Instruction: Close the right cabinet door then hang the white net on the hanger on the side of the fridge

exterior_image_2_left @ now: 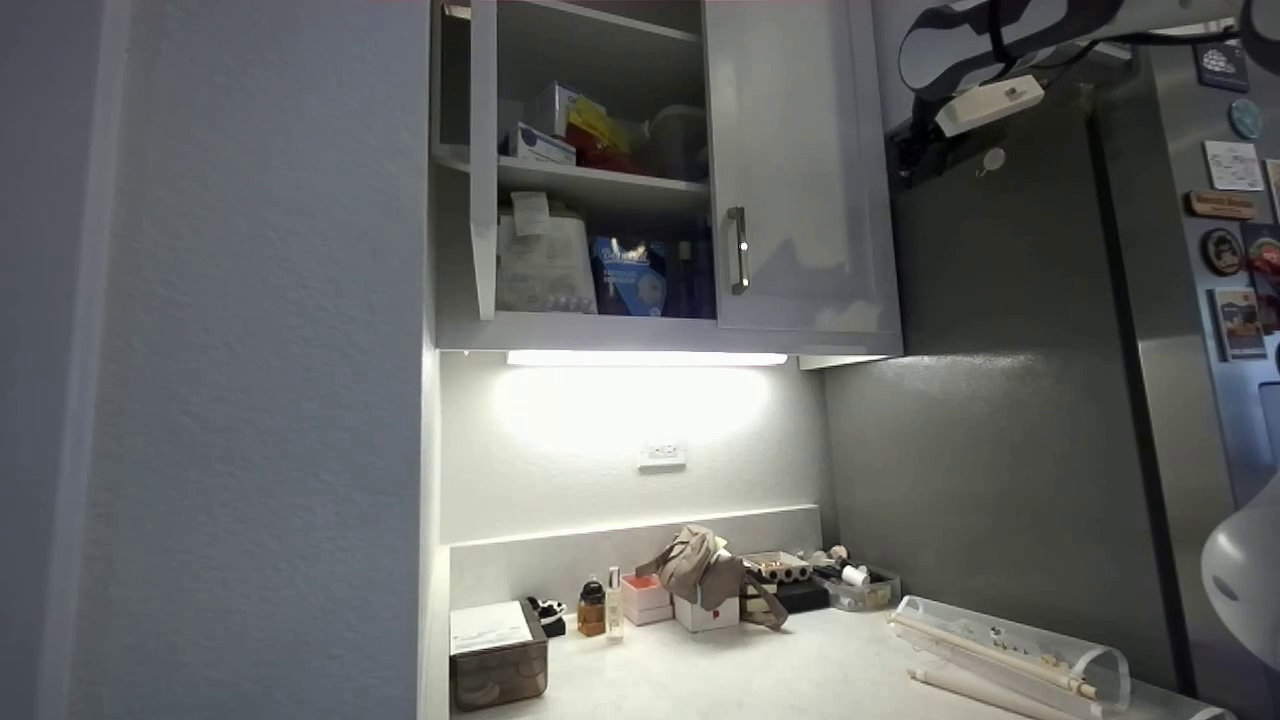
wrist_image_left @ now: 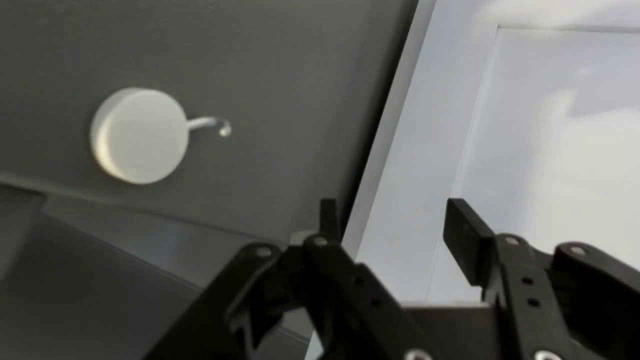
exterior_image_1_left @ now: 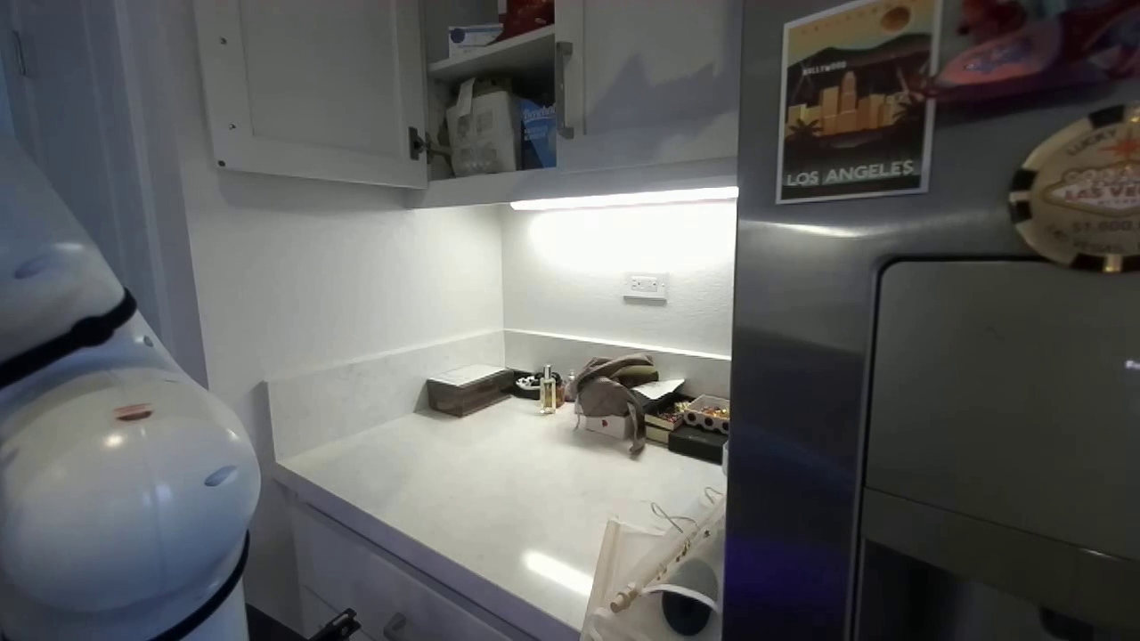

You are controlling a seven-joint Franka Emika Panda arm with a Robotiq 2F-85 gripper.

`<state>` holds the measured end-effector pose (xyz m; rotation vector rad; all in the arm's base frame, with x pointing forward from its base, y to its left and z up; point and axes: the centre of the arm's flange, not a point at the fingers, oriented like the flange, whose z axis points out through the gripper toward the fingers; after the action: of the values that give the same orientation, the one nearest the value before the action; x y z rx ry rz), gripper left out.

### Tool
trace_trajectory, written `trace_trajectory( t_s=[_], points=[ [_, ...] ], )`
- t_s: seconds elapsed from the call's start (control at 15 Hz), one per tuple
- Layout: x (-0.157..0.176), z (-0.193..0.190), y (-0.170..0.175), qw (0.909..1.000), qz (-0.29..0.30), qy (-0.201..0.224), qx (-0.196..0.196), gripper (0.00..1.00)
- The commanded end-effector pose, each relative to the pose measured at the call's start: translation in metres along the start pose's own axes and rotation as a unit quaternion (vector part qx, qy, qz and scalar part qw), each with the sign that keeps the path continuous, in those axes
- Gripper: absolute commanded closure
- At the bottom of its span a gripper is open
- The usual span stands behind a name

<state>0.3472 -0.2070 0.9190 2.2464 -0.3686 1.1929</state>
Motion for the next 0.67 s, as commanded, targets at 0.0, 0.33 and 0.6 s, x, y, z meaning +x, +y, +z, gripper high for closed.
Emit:
trace_trajectory(
  t_s=[0.0,0.33,0.6],
  points=[
    [0.019,-0.008,0.015,0.9998,0.003,0.009,-0.019,0.73],
    [0.017,-0.002,0.023,0.9997,-0.004,-0.001,-0.025,1.0],
    [0.011,0.008,0.031,0.9992,-0.008,-0.015,-0.036,1.0]
  ],
)
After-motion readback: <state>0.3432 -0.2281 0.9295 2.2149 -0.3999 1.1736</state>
